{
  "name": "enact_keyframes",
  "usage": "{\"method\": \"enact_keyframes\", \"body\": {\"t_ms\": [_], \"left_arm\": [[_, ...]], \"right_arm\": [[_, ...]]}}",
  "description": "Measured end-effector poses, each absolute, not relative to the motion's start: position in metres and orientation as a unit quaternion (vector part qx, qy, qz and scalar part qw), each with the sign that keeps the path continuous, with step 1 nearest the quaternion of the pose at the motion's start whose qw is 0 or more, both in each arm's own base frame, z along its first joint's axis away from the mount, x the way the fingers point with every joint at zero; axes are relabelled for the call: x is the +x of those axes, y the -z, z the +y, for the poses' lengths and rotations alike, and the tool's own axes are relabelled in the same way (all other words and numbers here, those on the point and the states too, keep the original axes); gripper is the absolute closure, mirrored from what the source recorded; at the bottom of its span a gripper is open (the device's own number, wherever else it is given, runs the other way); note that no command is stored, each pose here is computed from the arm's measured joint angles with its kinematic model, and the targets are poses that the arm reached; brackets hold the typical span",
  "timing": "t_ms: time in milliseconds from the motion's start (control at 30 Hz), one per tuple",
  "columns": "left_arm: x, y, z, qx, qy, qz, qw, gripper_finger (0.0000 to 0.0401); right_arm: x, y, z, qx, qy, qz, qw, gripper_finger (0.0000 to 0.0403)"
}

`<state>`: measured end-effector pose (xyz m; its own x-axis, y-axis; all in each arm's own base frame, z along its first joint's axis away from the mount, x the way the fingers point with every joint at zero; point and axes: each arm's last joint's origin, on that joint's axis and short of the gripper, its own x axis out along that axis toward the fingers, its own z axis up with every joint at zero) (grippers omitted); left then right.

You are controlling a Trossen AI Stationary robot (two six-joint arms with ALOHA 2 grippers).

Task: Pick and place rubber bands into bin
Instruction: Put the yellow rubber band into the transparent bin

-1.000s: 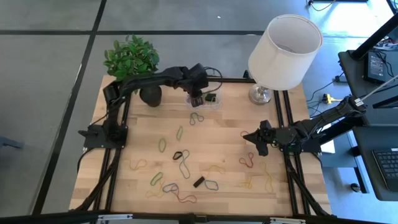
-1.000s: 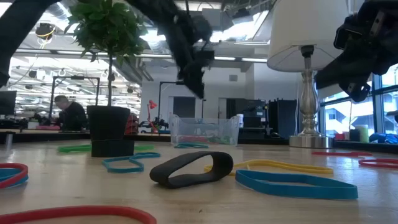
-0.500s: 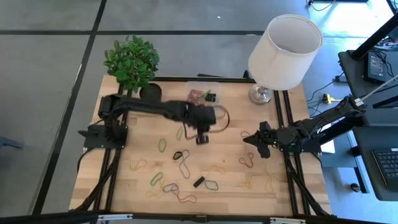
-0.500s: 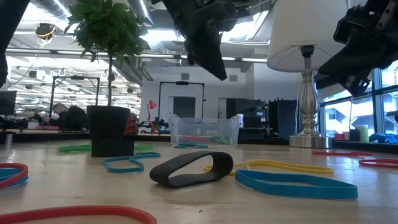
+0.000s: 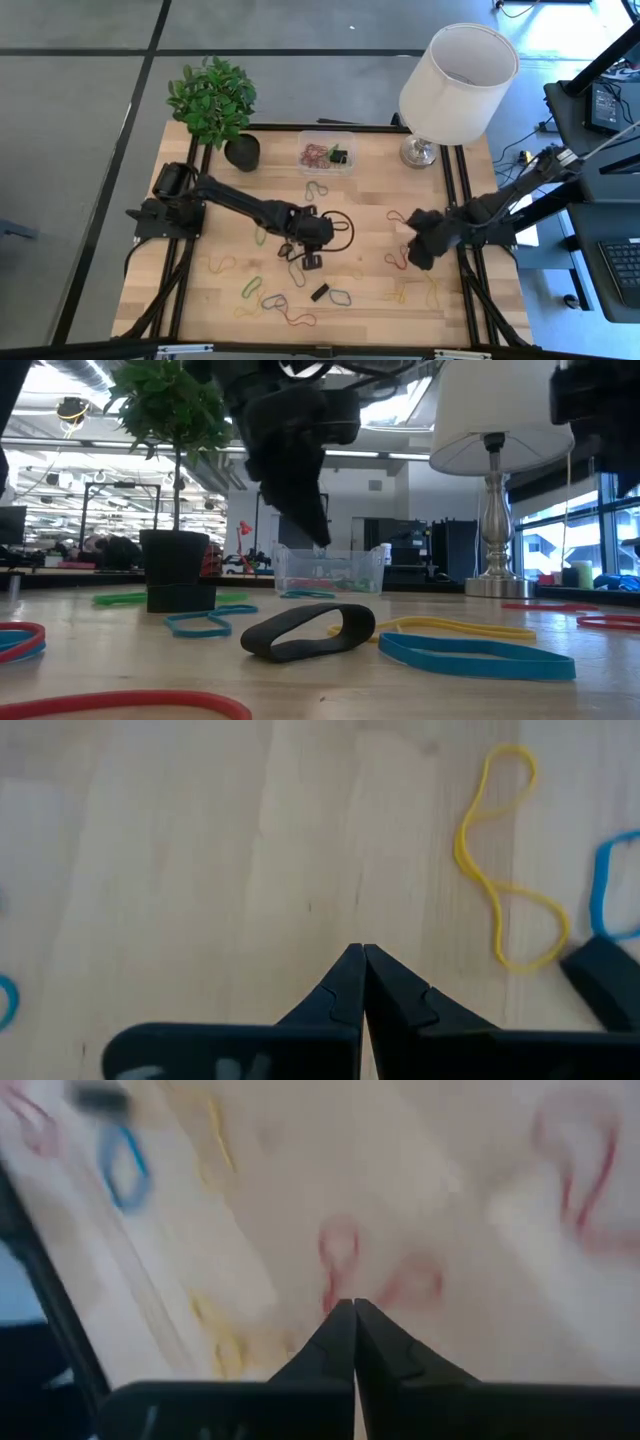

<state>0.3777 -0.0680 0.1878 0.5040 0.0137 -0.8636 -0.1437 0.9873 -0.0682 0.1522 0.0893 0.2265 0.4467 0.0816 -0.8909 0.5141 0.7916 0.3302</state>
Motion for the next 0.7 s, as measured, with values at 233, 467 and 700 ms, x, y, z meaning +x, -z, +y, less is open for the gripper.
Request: {"method": "enact_keyframes", "body": {"t_ms": [233,467,700], "left_arm": [[0.358,-0.194,-0.071,-0.042,-0.018,0.506,0.861,0.04],[0.309,-0.203,-0.066,-0.027,-0.002,0.477,0.878,0.04],[0.262,-0.206,-0.061,-0.066,0.003,0.426,0.903,0.0399]], "right_arm": [[0.163,-0.206,0.125,0.353,0.191,0.643,0.652,0.0387],[0.162,-0.169,0.141,0.357,0.276,0.691,0.565,0.0341],[0.165,-0.151,0.147,0.346,0.298,0.699,0.55,0.0287]]}}
